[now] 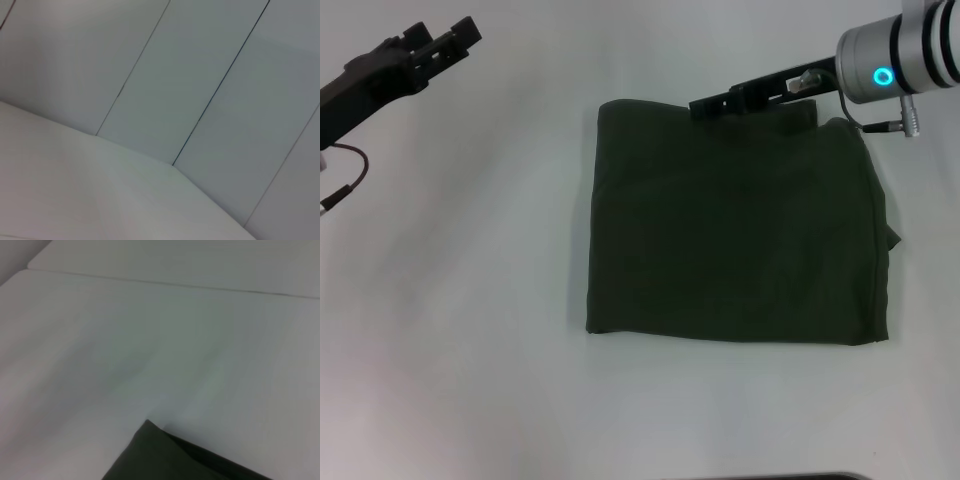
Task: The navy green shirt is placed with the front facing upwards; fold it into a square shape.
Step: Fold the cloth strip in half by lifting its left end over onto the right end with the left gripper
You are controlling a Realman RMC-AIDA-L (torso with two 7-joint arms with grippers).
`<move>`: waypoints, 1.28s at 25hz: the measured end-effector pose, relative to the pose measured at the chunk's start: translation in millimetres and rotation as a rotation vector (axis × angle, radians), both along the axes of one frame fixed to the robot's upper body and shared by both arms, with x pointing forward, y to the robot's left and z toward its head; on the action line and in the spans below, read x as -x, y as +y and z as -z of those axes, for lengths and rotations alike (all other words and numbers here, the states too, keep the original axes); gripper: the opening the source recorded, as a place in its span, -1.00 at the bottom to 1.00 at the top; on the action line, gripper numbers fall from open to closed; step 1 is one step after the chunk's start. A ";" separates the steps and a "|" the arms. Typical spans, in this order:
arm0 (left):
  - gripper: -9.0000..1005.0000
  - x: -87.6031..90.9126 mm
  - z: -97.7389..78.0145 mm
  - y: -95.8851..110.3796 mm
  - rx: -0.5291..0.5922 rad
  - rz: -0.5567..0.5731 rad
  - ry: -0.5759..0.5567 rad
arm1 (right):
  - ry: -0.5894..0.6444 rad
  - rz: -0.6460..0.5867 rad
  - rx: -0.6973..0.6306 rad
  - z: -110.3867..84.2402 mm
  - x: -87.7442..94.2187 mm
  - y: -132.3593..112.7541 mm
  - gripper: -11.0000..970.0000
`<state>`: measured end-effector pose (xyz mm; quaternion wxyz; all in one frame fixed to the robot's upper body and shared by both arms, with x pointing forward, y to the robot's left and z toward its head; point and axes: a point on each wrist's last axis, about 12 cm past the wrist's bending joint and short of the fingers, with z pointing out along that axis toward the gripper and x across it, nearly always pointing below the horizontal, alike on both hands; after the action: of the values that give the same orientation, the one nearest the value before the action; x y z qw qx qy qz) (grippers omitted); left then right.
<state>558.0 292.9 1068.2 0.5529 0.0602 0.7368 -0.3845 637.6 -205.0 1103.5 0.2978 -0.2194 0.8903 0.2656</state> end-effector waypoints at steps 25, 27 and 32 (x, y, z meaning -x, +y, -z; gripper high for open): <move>0.89 -1.2 0.8 -3.9 0.006 0.008 0.007 | 0.024 -0.028 0.016 6.5 1.3 8.3 0.28; 0.89 -1.2 0.9 -3.7 0.005 0.006 0.008 | 0.026 -0.023 0.016 5.9 0.8 6.9 0.25; 0.89 -0.9 1.3 -4.0 0.007 0.004 0.008 | 0.026 -0.020 0.017 5.0 0.0 5.6 -0.11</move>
<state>558.9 288.9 1066.9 0.5494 0.0581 0.7376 -0.3882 637.6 -199.4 1098.5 0.2815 -0.2272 0.8941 0.2639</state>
